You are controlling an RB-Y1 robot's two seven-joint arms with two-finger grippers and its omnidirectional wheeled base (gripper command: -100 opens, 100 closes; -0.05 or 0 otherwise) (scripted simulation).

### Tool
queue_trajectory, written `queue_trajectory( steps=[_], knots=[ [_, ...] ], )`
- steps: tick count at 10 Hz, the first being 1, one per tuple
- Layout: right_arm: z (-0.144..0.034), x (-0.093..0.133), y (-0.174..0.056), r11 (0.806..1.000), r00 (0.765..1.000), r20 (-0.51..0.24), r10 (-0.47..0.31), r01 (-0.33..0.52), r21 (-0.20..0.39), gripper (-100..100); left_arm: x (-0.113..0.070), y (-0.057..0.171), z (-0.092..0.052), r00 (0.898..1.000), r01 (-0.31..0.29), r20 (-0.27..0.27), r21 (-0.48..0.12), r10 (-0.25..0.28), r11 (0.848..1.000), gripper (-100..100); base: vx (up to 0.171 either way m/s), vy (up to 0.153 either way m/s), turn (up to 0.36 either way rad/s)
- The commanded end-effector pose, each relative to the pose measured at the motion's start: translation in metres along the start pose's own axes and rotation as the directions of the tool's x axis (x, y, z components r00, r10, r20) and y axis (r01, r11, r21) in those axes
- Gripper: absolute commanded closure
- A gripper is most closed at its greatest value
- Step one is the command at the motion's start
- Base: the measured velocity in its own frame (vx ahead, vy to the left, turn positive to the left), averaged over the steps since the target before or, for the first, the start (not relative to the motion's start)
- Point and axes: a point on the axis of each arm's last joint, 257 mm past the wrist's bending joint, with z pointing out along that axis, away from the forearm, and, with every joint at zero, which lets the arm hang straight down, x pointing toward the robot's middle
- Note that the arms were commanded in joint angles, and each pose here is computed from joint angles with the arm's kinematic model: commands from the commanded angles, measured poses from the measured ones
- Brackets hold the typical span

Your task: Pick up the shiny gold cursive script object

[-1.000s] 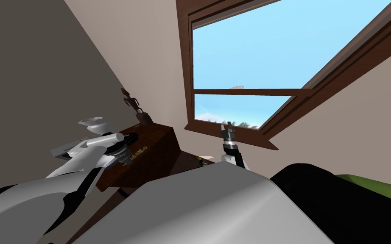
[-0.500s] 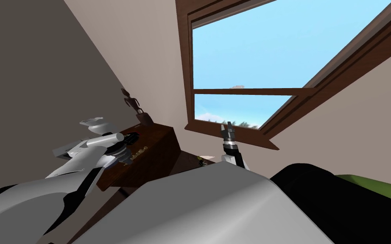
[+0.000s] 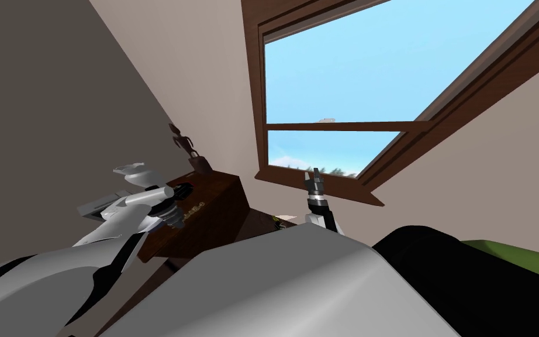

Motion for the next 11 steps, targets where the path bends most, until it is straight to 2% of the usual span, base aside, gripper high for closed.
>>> queue_trajectory(
  steps=[1, 5, 6, 7, 10, 11],
  knots=[
    [0.000, 0.000, 0.000, 1.000, 1.000, 0.000, 0.000, 0.000, 0.000, 0, 0.000, 0.000, 0.000, 1.000, 0.000, 0.000, 0.000, 0.000, 1.000, 100, -0.006, -0.005, 0.005],
    [0.000, 0.000, 0.000, 1.000, 1.000, 0.000, 0.000, 0.000, 0.000, 0, 0.002, 0.009, 0.006, 1.000, 0.000, 0.000, -0.027, 0.000, 1.000, 100, -0.010, -0.012, 0.005],
    [0.000, 0.000, 0.000, 1.000, 1.000, 0.000, 0.000, 0.000, 0.000, 0, 0.002, 0.010, 0.007, 1.000, 0.000, 0.000, -0.029, 0.000, 1.000, 0, 0.000, 0.000, 0.000],
    [0.000, 0.000, 0.000, 1.000, 1.000, 0.000, 0.000, 0.000, 0.000, 0, -0.001, -0.003, -0.012, 1.000, 0.001, -0.001, -0.005, -0.001, 1.000, 100, 0.027, 0.009, 0.020],
    [0.000, 0.000, 0.000, 1.000, 1.000, 0.000, 0.000, 0.000, 0.000, 0, -0.001, -0.001, -0.012, 1.000, 0.002, -0.001, -0.007, -0.002, 1.000, 100, 0.003, 0.012, -0.008],
    [0.000, 0.000, 0.000, 1.000, 1.000, 0.000, 0.000, 0.000, 0.000, 0, -0.001, -0.002, -0.013, 1.000, 0.002, -0.001, -0.005, -0.002, 1.000, 0, 0.000, 0.000, 0.000]
  ],
)
